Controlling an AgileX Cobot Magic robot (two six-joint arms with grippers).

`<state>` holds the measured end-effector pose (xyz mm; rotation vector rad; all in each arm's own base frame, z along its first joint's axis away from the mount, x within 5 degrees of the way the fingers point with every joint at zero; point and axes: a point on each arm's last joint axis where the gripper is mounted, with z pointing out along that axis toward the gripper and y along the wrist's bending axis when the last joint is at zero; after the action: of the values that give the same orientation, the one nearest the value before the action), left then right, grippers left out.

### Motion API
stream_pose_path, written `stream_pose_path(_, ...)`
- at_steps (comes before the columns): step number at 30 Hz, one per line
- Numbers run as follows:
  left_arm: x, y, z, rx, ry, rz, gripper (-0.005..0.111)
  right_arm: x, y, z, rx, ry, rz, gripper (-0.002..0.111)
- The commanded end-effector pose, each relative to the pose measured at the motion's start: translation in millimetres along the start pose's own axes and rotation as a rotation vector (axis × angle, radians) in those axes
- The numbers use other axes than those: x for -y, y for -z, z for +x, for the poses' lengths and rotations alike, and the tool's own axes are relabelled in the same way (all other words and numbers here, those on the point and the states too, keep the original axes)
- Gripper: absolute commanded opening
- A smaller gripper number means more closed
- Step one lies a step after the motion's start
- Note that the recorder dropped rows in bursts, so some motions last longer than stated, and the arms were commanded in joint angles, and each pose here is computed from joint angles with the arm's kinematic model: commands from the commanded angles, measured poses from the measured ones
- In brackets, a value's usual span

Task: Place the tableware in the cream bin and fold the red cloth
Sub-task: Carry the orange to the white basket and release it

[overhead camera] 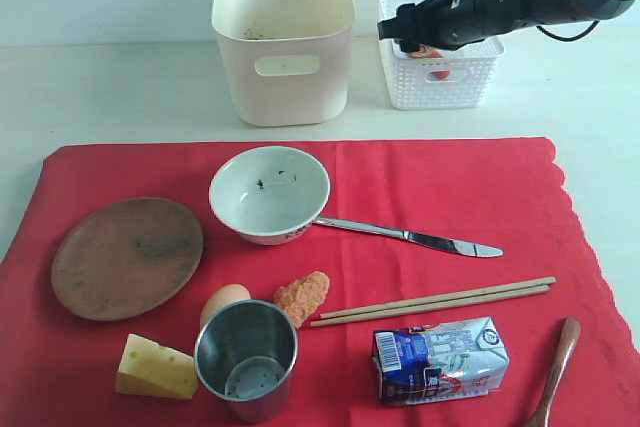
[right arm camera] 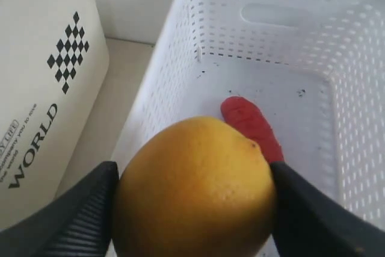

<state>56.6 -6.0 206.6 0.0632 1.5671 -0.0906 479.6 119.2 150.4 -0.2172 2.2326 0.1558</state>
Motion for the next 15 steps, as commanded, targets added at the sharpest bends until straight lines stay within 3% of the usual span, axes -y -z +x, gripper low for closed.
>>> stream_pose_path(1,0.4,0.4,1.1,-0.001,0.003,0.006,0.002,0.8,1.7,-9.1,0.057,0.013,-0.001,0.026)
stream_pose_path(8,0.4,0.4,1.1,-0.001,0.003,0.006,0.002,0.6,1.8,-11.2,0.080,0.013,-0.003,0.059)
stream_pose_path(15,0.4,0.4,1.1,-0.001,0.003,0.006,0.002,0.6,2.5,-11.5,0.076,0.009,-0.003,0.070)
